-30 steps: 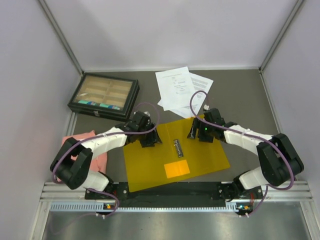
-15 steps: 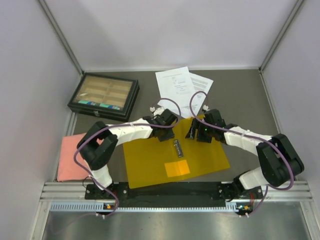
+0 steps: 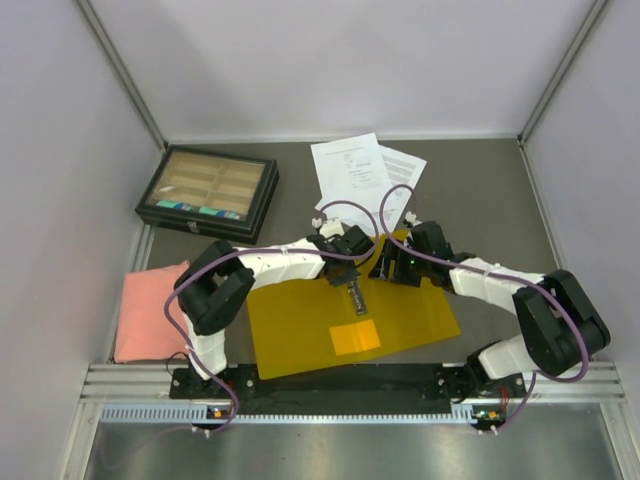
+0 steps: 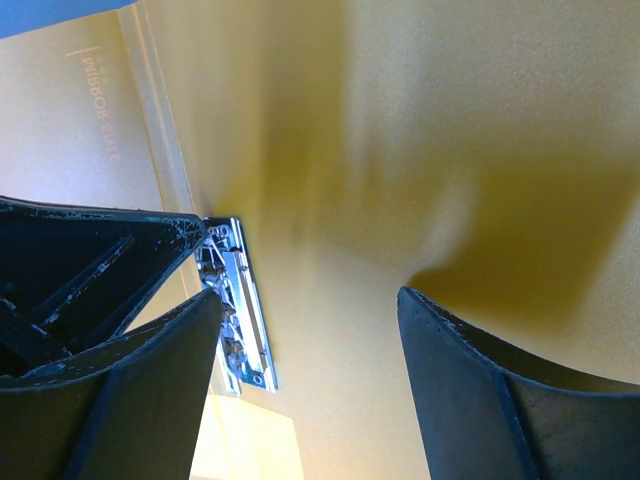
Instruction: Put the files into the folder
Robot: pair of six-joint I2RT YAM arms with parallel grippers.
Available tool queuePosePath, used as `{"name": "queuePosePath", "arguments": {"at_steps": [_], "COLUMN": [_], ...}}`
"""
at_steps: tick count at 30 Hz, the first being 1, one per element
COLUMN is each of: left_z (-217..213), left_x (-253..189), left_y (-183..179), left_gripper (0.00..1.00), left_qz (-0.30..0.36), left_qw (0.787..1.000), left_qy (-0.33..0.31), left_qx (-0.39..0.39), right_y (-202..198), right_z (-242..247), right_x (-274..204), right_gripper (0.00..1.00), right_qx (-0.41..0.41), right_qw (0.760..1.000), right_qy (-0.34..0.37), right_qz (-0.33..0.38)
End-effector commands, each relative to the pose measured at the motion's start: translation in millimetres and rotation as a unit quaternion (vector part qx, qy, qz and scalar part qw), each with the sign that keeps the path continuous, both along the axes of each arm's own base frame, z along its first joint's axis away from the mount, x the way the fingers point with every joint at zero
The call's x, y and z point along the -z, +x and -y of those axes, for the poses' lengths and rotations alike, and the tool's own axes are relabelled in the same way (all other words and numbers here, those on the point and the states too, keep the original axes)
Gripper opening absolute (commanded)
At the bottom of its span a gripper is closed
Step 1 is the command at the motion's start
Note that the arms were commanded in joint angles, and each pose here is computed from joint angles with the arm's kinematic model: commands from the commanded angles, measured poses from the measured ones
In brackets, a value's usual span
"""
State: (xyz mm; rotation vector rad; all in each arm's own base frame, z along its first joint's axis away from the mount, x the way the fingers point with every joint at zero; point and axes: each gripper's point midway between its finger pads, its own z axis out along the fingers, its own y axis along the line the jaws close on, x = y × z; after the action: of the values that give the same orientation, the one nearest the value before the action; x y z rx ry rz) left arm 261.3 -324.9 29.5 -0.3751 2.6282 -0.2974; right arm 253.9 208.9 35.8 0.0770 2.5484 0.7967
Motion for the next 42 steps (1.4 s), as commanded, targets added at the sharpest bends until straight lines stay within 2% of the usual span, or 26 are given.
{"name": "queuePosePath", "arguments": {"at_steps": [1, 7, 16, 29, 38, 42], "left_z": [0, -2, -9, 1, -1, -2], "left_x": [-2, 2, -20, -17, -25, -25], "left_y": [1, -3, 1, -5, -8, -10], "left_gripper": [0.16, 0.15, 0.29, 0.29, 0.39, 0.35], "left_qz": [0.003, -0.003, 0.033, 0.026, 0.034, 0.032], "left_qw": [1.0, 1.0, 0.999, 1.0, 0.999, 0.999], "left_qy": [0.009, 0.013, 0.017, -0.008, -0.027, -0.024], "left_qx": [-0.016, -0.02, -0.02, 0.008, 0.01, 0.011], "right_y": [-42, -43, -45, -48, -48, -49], "right_z": [23, 22, 23, 24, 25, 24], "right_x": [41, 42, 48, 50, 52, 52], "right_gripper": [0.72, 0.72, 0.72, 0.72, 0.72, 0.72], "right_qx": [-0.007, -0.008, -0.008, -0.01, -0.01, -0.012], "right_qw": [0.995, 0.996, 0.995, 0.994, 0.994, 0.994], "right_qy": [-0.049, -0.045, -0.045, -0.05, -0.051, -0.05], "right_qz": [-0.082, -0.083, -0.089, -0.092, -0.093, -0.094]}}
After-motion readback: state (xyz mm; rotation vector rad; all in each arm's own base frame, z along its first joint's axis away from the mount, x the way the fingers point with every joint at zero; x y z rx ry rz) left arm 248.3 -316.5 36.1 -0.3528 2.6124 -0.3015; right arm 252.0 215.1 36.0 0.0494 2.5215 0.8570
